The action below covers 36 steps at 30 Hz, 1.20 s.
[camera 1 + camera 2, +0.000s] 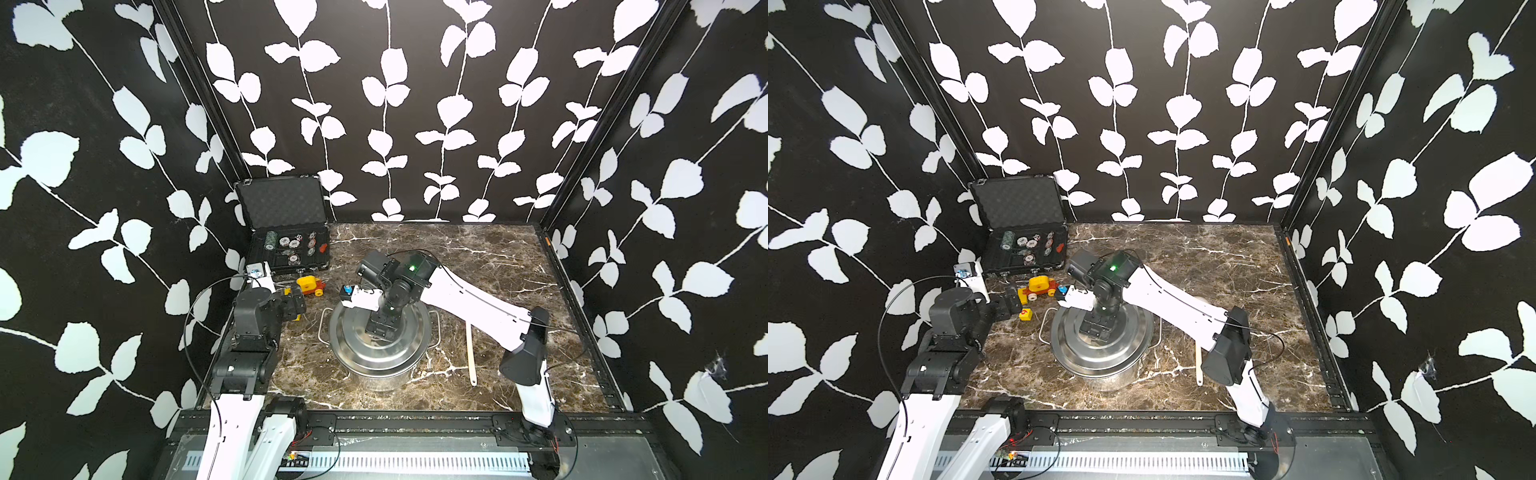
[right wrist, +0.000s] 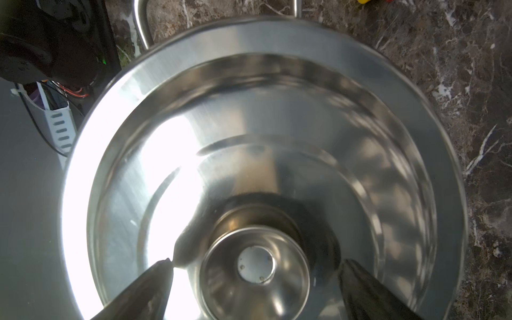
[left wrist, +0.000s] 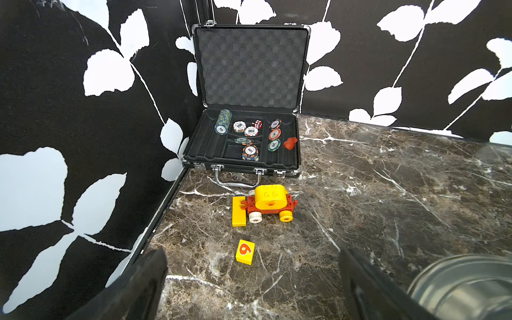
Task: Stir the soup with a spoon
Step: Pick up the lid from the pan.
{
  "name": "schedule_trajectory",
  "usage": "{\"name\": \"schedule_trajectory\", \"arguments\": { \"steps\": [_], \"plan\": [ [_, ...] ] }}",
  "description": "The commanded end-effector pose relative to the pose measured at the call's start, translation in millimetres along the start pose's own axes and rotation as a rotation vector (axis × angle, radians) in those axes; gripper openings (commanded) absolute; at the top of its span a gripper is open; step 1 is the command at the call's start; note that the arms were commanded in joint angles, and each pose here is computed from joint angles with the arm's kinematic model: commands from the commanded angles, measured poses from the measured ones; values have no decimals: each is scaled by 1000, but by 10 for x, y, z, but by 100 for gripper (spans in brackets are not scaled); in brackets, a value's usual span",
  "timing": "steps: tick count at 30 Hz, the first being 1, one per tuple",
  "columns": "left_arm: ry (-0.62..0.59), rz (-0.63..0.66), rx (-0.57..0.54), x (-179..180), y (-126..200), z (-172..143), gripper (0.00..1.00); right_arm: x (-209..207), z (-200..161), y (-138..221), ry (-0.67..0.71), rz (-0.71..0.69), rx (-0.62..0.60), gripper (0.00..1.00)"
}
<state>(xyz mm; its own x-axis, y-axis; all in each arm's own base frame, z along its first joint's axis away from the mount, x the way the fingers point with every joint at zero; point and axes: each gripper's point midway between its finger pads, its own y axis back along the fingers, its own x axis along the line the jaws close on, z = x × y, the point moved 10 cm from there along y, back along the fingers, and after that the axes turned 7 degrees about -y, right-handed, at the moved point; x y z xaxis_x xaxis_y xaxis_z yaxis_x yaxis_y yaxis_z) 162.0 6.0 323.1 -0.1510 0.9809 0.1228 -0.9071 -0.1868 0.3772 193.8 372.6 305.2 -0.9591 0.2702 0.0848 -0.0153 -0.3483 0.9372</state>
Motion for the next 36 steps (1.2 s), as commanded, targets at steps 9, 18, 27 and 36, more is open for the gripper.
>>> {"name": "schedule_trajectory", "arguments": {
  "steps": [9, 18, 27, 36],
  "plan": [
    [-22, 8, -22, 12, 16, 15, 99, -27, -79, -150, -6, -25, 137, 76],
    [-16, 7, -26, 12, 22, 16, 99, -57, -39, -153, -13, -73, 137, 40],
    [-29, 28, -36, 44, 85, 26, 99, -5, 73, 84, -18, -56, -19, 34],
    [-43, 155, -46, 164, 207, 18, 99, 3, 99, 482, -43, -14, -249, 31]
  ]
}}
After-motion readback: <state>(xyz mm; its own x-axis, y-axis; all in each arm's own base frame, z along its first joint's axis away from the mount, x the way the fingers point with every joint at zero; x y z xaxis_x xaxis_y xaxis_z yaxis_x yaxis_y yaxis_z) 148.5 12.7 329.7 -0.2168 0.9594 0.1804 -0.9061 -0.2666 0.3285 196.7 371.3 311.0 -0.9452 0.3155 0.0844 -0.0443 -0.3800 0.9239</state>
